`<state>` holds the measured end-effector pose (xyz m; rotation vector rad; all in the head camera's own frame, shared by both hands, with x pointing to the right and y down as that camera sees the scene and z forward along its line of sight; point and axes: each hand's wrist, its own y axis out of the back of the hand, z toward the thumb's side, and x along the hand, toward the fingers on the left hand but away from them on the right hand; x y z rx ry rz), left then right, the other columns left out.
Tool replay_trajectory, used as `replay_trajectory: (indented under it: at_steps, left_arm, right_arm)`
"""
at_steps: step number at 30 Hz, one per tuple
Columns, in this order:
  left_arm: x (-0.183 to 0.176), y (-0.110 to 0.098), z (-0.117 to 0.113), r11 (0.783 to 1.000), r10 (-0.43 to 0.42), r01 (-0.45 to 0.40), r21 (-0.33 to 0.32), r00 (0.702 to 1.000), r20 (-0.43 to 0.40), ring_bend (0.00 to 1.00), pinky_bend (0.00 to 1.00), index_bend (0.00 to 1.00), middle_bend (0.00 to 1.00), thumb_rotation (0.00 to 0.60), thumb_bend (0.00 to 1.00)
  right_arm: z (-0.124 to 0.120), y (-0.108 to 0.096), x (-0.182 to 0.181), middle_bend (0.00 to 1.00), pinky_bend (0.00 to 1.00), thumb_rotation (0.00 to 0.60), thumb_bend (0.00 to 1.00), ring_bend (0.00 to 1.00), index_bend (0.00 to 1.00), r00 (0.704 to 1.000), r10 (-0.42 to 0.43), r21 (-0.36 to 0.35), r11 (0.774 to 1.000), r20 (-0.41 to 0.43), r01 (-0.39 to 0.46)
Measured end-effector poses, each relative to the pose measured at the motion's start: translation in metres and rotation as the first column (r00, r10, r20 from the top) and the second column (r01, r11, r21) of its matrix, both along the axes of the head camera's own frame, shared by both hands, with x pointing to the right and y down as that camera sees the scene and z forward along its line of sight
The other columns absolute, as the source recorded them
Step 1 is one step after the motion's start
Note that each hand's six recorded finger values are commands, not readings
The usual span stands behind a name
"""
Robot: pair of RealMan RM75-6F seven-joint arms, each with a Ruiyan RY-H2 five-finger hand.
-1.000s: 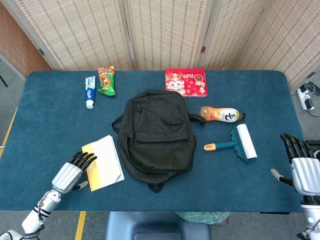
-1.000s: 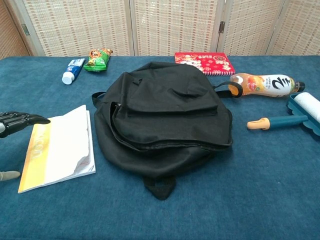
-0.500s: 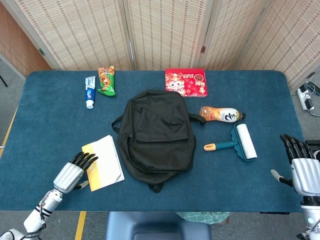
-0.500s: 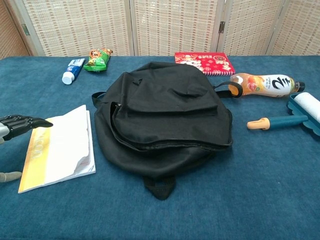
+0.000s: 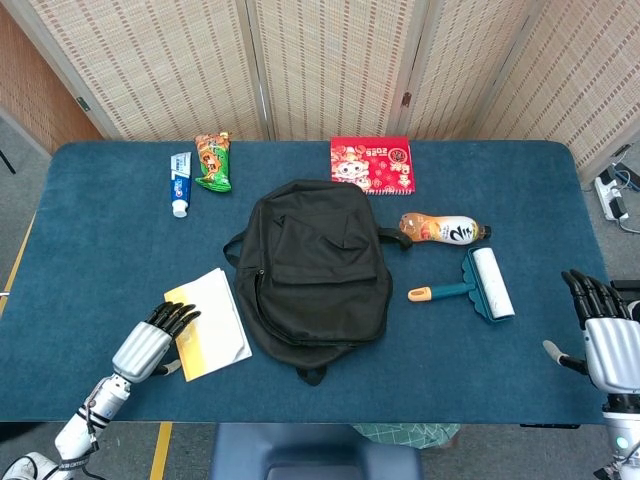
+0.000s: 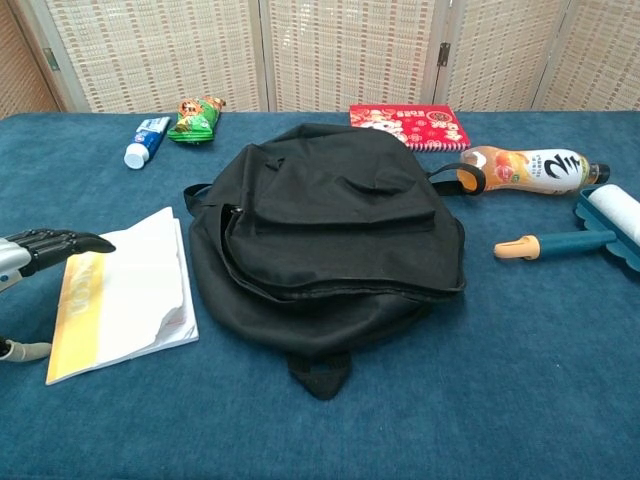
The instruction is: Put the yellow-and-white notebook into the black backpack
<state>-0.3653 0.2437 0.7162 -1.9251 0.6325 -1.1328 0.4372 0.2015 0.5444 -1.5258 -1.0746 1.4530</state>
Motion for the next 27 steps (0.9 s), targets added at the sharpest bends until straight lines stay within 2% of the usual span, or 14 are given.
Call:
replay_trajectory:
  at_steps: [10,27]
  left_arm:
    - [0.0010,-0.0027,0.0007,1.000,-0.019,0.019,0.005,0.999,-0.033,0.16,0.17,0.18,0.18,0.600,0.44]
    - [0.0077,-0.0069,-0.0033,1.000,-0.010,0.012,0.021,0.998,-0.062,0.16,0.17,0.19,0.19,0.600,0.51]
  right_arm:
    - [-0.0007,0.0016,0.0008,0.11,0.12,0.600,0.05,0.12,0.00,1.000,0.005,0.000,1.000,-0.002,-0.005]
    - [0.0003,0.0034,0.0036,0.11,0.12,0.600,0.05,0.12,0.00,1.000,0.017,-0.003,1.000,-0.005,-0.017]
